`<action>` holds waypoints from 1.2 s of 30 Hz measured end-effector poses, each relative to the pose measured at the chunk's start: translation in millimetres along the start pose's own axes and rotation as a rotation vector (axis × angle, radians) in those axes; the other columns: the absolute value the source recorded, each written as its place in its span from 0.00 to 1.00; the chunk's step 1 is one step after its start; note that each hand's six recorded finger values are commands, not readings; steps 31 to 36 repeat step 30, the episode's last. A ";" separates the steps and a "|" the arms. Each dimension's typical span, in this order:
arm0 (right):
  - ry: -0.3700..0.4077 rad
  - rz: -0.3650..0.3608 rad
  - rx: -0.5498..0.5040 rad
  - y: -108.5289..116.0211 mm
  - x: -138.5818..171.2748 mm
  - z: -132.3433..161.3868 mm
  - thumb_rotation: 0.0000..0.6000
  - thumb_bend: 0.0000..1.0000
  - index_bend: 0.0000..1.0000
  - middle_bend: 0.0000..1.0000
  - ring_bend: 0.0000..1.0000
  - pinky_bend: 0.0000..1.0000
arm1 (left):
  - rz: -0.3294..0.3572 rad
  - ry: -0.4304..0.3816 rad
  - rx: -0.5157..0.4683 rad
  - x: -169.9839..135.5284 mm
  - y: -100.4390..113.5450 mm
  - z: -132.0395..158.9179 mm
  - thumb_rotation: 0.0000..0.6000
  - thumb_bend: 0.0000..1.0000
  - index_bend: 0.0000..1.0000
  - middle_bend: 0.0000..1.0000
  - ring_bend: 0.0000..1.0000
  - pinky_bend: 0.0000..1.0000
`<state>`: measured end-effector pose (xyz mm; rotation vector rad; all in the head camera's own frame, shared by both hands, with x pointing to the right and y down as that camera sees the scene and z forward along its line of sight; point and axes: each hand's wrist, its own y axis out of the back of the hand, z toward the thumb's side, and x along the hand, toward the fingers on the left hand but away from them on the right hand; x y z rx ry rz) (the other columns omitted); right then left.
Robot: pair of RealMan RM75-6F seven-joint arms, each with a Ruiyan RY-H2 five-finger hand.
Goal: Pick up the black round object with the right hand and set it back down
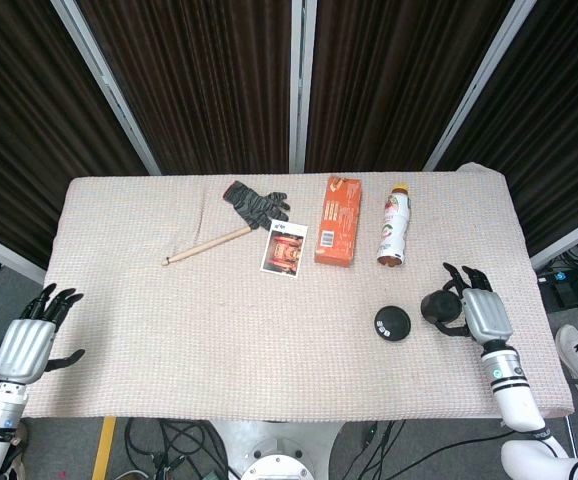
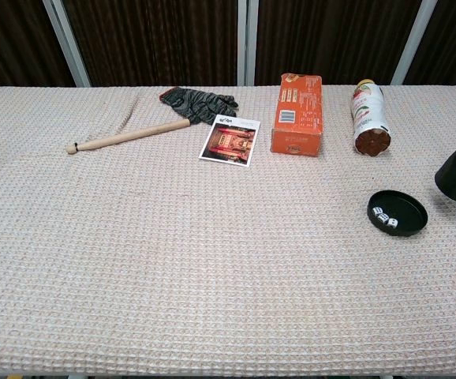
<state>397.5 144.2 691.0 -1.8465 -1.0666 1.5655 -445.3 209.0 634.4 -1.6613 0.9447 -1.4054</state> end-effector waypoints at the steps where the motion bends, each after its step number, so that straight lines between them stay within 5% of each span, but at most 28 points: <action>1: -0.005 0.012 -0.004 -1.8 -0.4 -1.2 1.00 0.05 0.00 0.24 0.00 0.00 | 0.001 0.000 0.001 0.2 0.3 0.2 1.00 0.12 0.16 0.13 0.00 0.18; 4: -0.001 0.025 -0.019 -2.4 -0.9 -1.1 1.00 0.00 0.00 0.08 0.00 0.00 | 0.004 0.001 0.002 0.4 1.6 0.4 1.00 0.12 0.16 0.13 0.00 0.18; 8: 0.029 0.019 -0.034 1.2 0.1 3.4 1.00 0.00 0.00 0.01 0.00 0.00 | 0.006 0.003 0.002 0.2 2.4 0.7 1.00 0.12 0.16 0.13 0.00 0.18; 15: 0.108 -0.073 -0.012 22.6 15.1 15.5 1.00 0.00 0.00 0.01 0.00 0.00 | 0.021 0.000 0.003 0.4 7.4 2.6 1.00 0.12 0.16 0.13 0.00 0.18; 20: 0.183 -0.144 0.099 36.0 37.5 24.3 1.00 0.00 0.00 0.02 0.00 0.00 | 0.035 0.009 0.011 -0.1 13.2 1.6 1.00 0.12 0.16 0.13 0.00 0.18; 28: 0.129 -0.186 0.321 33.7 71.1 17.0 1.00 0.00 0.00 0.02 0.00 0.00 | 0.039 0.012 0.012 0.3 13.9 2.5 1.00 0.12 0.16 0.13 0.00 0.18; 36: 0.118 -0.197 0.335 32.8 76.9 15.3 1.00 0.00 0.00 0.02 0.00 0.00 | 0.035 0.010 0.013 0.0 12.4 2.7 1.00 0.12 0.16 0.13 0.00 0.18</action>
